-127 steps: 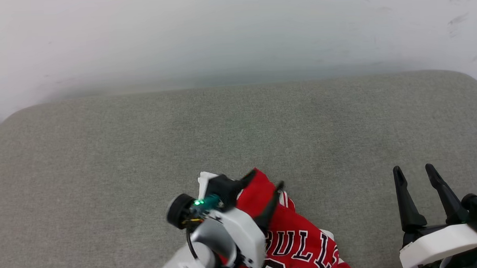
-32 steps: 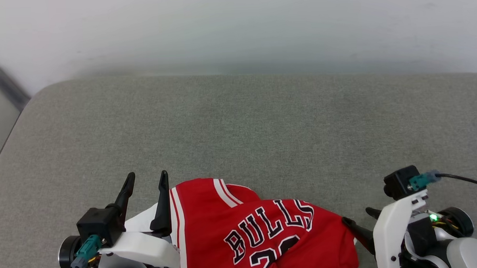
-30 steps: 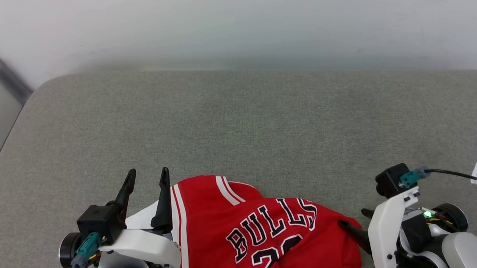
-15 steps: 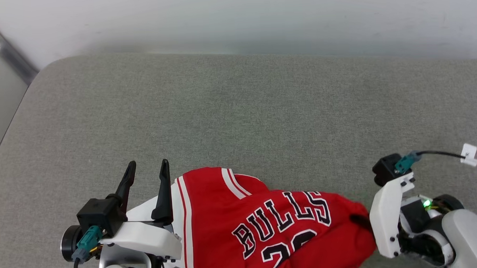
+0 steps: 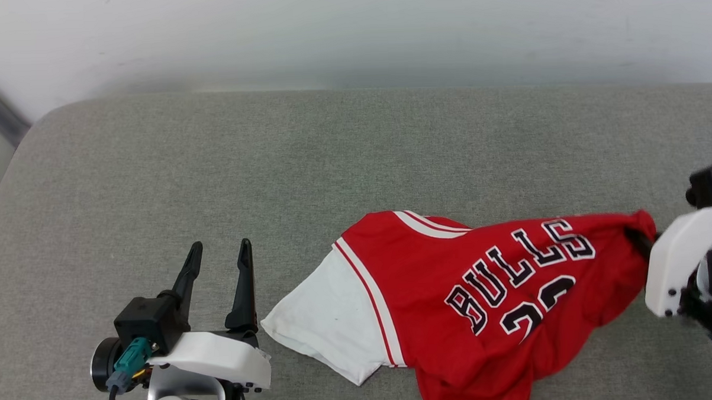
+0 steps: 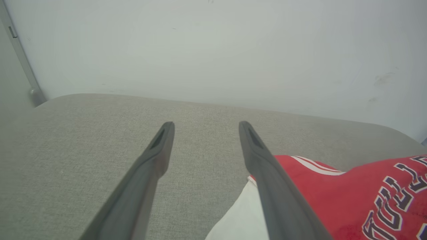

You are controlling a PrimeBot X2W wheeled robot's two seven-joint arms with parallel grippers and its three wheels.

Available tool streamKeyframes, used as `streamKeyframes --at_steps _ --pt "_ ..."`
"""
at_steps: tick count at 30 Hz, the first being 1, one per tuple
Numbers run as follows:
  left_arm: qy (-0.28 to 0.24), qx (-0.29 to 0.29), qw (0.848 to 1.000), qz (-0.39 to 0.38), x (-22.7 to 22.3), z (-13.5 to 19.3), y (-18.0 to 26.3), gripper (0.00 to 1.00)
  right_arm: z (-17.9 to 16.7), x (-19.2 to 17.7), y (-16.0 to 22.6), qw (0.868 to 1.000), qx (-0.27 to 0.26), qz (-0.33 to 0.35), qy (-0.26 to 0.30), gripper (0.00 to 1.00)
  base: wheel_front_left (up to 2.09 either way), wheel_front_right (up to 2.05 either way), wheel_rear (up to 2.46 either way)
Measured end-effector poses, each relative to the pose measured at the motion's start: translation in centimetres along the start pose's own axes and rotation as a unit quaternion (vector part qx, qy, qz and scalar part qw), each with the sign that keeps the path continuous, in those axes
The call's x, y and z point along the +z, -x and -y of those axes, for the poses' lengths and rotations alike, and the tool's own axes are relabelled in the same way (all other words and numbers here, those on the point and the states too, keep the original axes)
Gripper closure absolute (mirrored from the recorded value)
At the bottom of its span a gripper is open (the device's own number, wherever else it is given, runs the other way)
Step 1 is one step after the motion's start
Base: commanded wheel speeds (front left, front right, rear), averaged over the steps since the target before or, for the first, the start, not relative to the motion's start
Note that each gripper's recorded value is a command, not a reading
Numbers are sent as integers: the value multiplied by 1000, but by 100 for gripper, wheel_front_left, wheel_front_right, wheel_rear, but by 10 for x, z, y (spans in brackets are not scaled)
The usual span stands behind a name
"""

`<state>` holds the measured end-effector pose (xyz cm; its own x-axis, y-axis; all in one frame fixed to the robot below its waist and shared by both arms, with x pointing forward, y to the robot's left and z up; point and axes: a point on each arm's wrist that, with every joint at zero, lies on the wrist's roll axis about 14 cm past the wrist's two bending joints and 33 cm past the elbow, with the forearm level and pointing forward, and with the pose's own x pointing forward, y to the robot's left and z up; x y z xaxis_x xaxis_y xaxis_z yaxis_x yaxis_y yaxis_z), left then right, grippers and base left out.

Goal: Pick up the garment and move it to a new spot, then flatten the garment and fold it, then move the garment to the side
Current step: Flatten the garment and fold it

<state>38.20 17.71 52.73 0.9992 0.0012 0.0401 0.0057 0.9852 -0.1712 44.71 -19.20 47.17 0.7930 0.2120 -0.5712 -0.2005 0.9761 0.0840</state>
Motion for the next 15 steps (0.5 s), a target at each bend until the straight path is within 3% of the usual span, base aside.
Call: streamKeyframes --at_steps 3,8,12,13,14,15 --pt "1 -3 1000 -2 -1 2 -1 0 7 -43 3 999 -18 -32 -27 100 0 0 0" --pt "2 -6 1000 -7 -3 4 -2 0 -9 -108 12 993 -14 -74 -94 100 0 0 0" --pt "2 -13 1000 -14 -8 7 -6 0 -9 -123 17 990 -22 -62 -125 99 0 0 0" --pt "1 -15 1000 -16 -8 9 -7 0 -8 -122 18 990 -25 -51 -130 71 0 0 0" --pt "1 -18 1000 -18 -9 10 -8 0 -6 -120 19 990 -28 -40 -131 14 0 0 0" --pt "0 -20 1000 -19 -10 11 -9 0 -4 -117 20 990 -32 -24 -133 0 0 0 0"
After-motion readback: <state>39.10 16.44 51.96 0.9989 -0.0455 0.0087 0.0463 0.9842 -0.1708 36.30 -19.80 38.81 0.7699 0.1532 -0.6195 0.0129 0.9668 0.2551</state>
